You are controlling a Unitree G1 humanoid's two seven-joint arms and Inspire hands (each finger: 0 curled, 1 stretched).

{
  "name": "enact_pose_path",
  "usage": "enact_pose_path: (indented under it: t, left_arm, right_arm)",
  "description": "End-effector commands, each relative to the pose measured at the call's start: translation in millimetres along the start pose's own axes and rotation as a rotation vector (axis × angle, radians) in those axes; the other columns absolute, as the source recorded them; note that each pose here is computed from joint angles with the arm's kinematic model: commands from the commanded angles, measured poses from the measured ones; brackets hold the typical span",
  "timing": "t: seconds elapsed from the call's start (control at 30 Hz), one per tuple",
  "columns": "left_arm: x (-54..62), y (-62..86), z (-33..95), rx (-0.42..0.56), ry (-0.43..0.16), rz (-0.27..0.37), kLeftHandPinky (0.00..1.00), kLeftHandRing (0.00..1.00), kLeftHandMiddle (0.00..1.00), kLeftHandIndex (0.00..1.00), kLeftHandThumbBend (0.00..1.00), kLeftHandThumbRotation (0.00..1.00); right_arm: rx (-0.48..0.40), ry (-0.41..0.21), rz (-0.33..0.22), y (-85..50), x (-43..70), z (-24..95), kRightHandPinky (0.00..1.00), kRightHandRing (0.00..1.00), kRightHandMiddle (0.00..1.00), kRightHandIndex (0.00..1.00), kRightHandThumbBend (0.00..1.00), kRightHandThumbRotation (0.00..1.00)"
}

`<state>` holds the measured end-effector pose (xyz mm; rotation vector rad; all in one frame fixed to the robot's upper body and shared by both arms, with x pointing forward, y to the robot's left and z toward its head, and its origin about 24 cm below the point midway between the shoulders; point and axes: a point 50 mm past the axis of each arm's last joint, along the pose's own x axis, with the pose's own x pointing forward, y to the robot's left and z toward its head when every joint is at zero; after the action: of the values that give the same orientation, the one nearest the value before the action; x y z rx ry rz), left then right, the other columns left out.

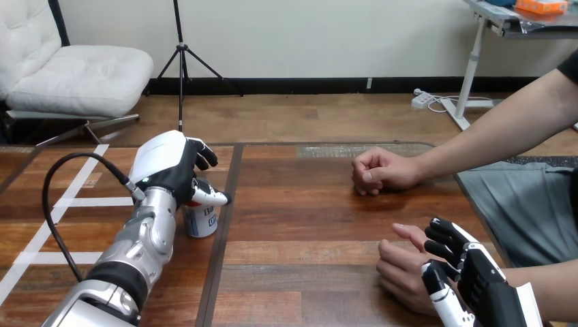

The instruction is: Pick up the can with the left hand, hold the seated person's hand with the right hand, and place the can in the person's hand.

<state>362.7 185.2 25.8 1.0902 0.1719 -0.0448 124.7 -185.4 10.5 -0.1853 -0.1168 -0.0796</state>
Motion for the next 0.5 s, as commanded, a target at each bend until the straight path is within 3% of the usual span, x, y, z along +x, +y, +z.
enact_pose_path:
  t: [0.0,0.17,0.47]
  left_arm:
    - [5.8,12.2,11.8,-0.151,-0.016,0.035,0.64,0.75,0.79,0.77,0.82,0.01]
    - [3.4,10.2,8.1,-0.346,0.020,0.068,0.68,0.79,0.83,0.81,0.84,0.03]
    - [-4.2,3.9,2.7,-0.586,0.037,0.164,0.70,0.79,0.83,0.81,0.73,0.00]
  right_arm:
    - [0.004,-0.062,-0.002,0.3,9.6,10.6,0.78,0.83,0.84,0.83,0.54,0.63]
    - [0.010,-0.062,0.001,0.6,10.1,10.6,0.78,0.83,0.84,0.83,0.54,0.62]
    - [0.009,-0.058,0.002,-0.4,11.5,9.6,0.78,0.83,0.84,0.83,0.55,0.63]
